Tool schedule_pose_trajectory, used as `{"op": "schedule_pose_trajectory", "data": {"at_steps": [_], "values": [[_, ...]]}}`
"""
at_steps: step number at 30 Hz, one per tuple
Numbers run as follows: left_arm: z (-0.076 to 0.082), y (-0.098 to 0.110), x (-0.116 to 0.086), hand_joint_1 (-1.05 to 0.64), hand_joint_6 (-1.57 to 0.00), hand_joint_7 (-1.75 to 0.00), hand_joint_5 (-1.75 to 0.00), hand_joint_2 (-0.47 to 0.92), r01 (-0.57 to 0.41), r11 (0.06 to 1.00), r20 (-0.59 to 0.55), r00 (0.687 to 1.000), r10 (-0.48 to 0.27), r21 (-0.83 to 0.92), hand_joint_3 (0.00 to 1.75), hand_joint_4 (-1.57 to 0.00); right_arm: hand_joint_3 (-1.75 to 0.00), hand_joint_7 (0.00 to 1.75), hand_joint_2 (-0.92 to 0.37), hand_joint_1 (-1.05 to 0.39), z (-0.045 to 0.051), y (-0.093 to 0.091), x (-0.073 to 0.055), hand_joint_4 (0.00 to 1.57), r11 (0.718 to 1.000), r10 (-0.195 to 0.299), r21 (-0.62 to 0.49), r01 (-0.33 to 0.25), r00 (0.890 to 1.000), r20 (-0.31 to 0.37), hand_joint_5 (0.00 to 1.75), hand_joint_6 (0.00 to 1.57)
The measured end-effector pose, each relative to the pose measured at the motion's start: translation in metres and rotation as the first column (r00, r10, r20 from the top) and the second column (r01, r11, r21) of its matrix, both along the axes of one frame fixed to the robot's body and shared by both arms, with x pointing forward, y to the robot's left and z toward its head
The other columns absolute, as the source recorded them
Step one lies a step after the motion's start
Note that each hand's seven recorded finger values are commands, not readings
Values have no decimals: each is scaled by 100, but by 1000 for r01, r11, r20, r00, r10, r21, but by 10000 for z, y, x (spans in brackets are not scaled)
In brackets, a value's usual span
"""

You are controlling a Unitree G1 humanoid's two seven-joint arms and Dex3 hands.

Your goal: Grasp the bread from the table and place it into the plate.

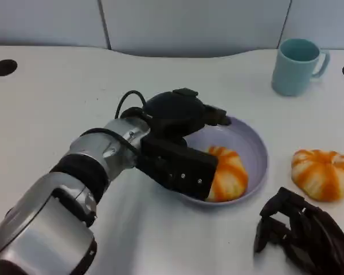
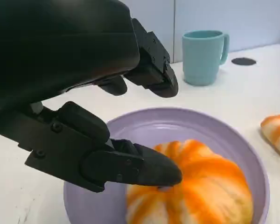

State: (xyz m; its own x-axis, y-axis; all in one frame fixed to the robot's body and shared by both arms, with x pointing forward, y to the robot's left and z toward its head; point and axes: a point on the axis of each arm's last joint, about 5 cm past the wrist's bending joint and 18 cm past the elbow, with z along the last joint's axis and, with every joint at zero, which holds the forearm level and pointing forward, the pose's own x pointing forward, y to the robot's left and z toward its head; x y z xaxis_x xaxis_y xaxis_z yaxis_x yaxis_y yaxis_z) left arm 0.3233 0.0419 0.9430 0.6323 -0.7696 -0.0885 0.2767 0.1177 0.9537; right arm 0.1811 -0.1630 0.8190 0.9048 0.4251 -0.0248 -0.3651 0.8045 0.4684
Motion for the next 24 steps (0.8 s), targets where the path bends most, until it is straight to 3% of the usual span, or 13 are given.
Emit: {"op": "schedule_pose_trajectory", "data": {"at_steps": [6, 9, 17, 24], "values": [[84, 75, 41, -85, -44, -20, -77, 92, -11, 997, -6, 1000, 11, -73, 37, -7, -35, 142, -92, -56, 1, -1, 0, 61, 1000, 0, 0, 0, 1000, 0, 174, 59], [69, 178, 28, -83, -45, -20, -78, 92, -27, 977, -76, 997, 11, -210, 35, -10, -36, 142, -92, -55, 2, -2, 4, 62, 1000, 0, 3, 0, 1000, 2, 174, 59], [-141, 630, -101, -74, -51, -21, -85, 92, -103, 876, -219, 976, -3, -471, 33, -24, -33, 142, -92, -56, 8, -16, 19, 61, 1000, -1, 1, 1, 1000, 1, 174, 59], [-374, 964, -313, -65, -62, -23, -88, 92, -213, 682, -304, 953, -13, -699, 28, -38, -34, 140, -92, -55, 6, -44, 35, 62, 1000, 3, -6, -3, 1000, -1, 173, 61]]}}
